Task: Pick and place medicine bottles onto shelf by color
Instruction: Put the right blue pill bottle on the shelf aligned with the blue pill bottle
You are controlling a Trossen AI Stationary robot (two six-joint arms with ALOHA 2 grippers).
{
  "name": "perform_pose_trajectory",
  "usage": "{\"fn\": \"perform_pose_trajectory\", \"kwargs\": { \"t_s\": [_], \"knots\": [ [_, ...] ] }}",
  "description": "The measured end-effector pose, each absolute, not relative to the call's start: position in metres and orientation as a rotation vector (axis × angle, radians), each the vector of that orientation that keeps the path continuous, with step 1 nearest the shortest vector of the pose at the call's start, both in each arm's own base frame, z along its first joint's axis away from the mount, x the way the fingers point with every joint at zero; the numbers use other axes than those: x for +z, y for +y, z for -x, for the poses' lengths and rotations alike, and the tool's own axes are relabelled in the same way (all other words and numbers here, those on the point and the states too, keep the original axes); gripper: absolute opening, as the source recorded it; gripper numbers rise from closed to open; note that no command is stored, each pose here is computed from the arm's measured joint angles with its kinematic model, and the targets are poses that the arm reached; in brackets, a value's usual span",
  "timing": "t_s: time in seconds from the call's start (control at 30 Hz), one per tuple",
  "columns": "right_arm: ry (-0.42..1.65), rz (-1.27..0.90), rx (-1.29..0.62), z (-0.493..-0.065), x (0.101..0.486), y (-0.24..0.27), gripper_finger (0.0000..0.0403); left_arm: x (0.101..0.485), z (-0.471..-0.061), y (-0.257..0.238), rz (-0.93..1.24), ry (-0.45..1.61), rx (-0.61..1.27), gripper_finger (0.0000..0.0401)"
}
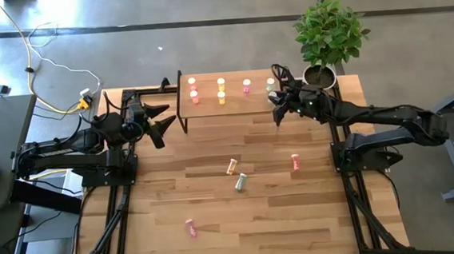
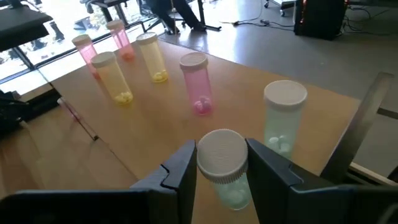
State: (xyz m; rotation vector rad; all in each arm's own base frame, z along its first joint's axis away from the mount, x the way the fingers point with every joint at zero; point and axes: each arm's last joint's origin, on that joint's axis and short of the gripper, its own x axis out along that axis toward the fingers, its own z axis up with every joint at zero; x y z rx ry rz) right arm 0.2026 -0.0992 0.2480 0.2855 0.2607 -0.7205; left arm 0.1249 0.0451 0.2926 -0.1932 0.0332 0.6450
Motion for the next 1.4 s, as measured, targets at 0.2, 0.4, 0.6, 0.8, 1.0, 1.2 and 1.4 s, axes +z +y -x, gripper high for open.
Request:
{"fn": "perform_pose_trajectory", "kwargs": {
  "t_s": [0.2, 0.4, 0.6, 0.8, 1.0, 1.2, 1.4],
  "knots": [
    [0.282, -0.295, -0.711, -0.203, 0.244, -0.106, 0.0107, 0.293, -0.125, 0.045, 0.193, 0.033, 0.645, 0.0239],
    [0.281, -0.303, -0.703, -0.205, 0.243, -0.108, 0.0108, 0.293, -0.125, 0.045, 0.193, 0.033, 0.645, 0.0239],
    [0.283, -0.304, -0.706, -0.205, 0.242, -0.108, 0.0108, 0.293, -0.125, 0.045, 0.193, 0.033, 0.646, 0.0239],
    [0.284, -0.314, -0.710, -0.204, 0.242, -0.108, 0.0109, 0.293, -0.125, 0.045, 0.193, 0.033, 0.646, 0.0239],
    [0.284, -0.322, -0.712, -0.204, 0.241, -0.108, 0.0110, 0.293, -0.125, 0.045, 0.193, 0.033, 0.646, 0.0239],
    [0.310, -0.338, -0.719, -0.203, 0.237, -0.107, 0.0148, 0.293, -0.125, 0.045, 0.193, 0.033, 0.646, 0.0239],
    [0.304, -0.334, -0.716, -0.204, 0.238, -0.107, 0.0171, 0.293, -0.125, 0.045, 0.194, 0.033, 0.646, 0.0239]
  ]
}}
